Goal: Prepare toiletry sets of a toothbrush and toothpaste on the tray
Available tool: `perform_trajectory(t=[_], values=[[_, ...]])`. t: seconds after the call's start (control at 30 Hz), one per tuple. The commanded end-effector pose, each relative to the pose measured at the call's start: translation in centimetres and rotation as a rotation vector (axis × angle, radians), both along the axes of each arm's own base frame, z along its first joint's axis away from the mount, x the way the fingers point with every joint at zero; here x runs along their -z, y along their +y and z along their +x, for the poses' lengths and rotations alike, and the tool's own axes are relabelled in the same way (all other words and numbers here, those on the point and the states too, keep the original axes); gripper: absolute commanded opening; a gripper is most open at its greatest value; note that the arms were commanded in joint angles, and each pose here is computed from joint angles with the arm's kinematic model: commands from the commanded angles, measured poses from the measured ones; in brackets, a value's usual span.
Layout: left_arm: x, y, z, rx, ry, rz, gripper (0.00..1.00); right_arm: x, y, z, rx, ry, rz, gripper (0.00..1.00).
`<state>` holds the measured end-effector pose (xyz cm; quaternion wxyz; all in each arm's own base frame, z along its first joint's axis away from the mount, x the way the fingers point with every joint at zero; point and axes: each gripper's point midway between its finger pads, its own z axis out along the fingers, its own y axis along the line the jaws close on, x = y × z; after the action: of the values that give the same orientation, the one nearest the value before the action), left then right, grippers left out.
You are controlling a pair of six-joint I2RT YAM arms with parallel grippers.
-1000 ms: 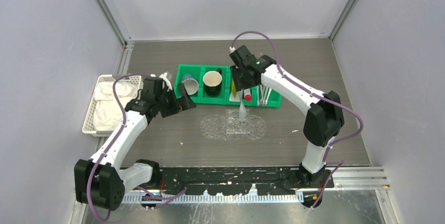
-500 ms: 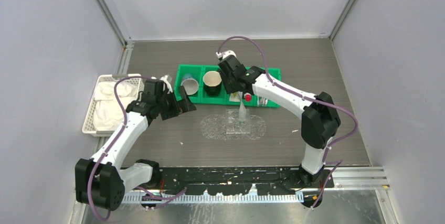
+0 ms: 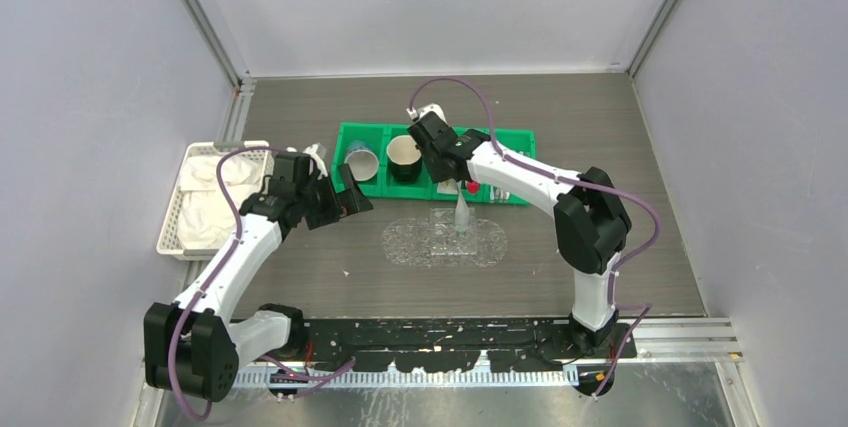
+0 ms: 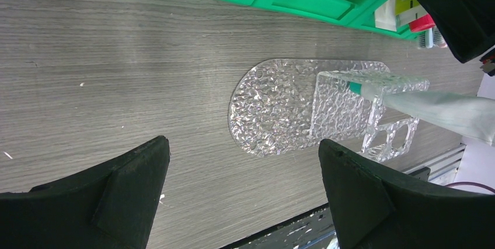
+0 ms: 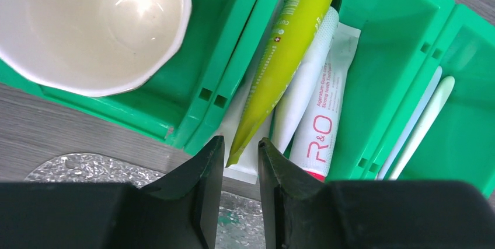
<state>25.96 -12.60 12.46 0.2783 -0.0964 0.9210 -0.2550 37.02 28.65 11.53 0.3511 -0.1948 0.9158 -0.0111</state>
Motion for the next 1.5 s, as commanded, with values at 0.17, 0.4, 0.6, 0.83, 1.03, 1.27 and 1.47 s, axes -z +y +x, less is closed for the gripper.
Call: perform_trajectory(t=[0.17, 0.4, 0.6, 0.83, 1.03, 1.27, 1.47], values=[[-1.1, -0.2, 0.7, 0.009, -0.057, -0.034, 1.00, -0.5, -0.2, 0.7, 0.033, -0.046, -0.033, 0.32], [-1.1, -0.2, 0.8, 0.008, -0.056, -0.035, 1.00, 0.1, 0.2, 1.3, 0.042, -0.056, -0.030, 0.24], [-1.1, -0.2, 0.8, 0.008, -0.055, -0.037, 1.00, 0.6, -0.2, 1.9, 0.070, -0.066, -0.055, 0.27], [-1.2, -0.2, 0.7, 0.008, -0.057, -0.036, 1.00, -0.6, -0.9, 2.1, 0.106, -0.111, -0.044, 0.01], [-2.5, -0.3, 1.1, 0.008, -0.082, -0.047, 1.00, -7.5, -1.2, 1.4, 0.077, -0.160, 0.014, 0.01], [-11.8, -2.2, 4.0, 0.022, -0.253, -0.174, 1.00, -20.3, -1.7, -2.9, -0.032, -0.200, 0.234, 0.01], [-21.4, -4.6, 7.1, 0.069, -0.414, -0.340, 1.00, -24.3, -1.4, -9.3, -0.142, -0.066, 0.419, 0.01]])
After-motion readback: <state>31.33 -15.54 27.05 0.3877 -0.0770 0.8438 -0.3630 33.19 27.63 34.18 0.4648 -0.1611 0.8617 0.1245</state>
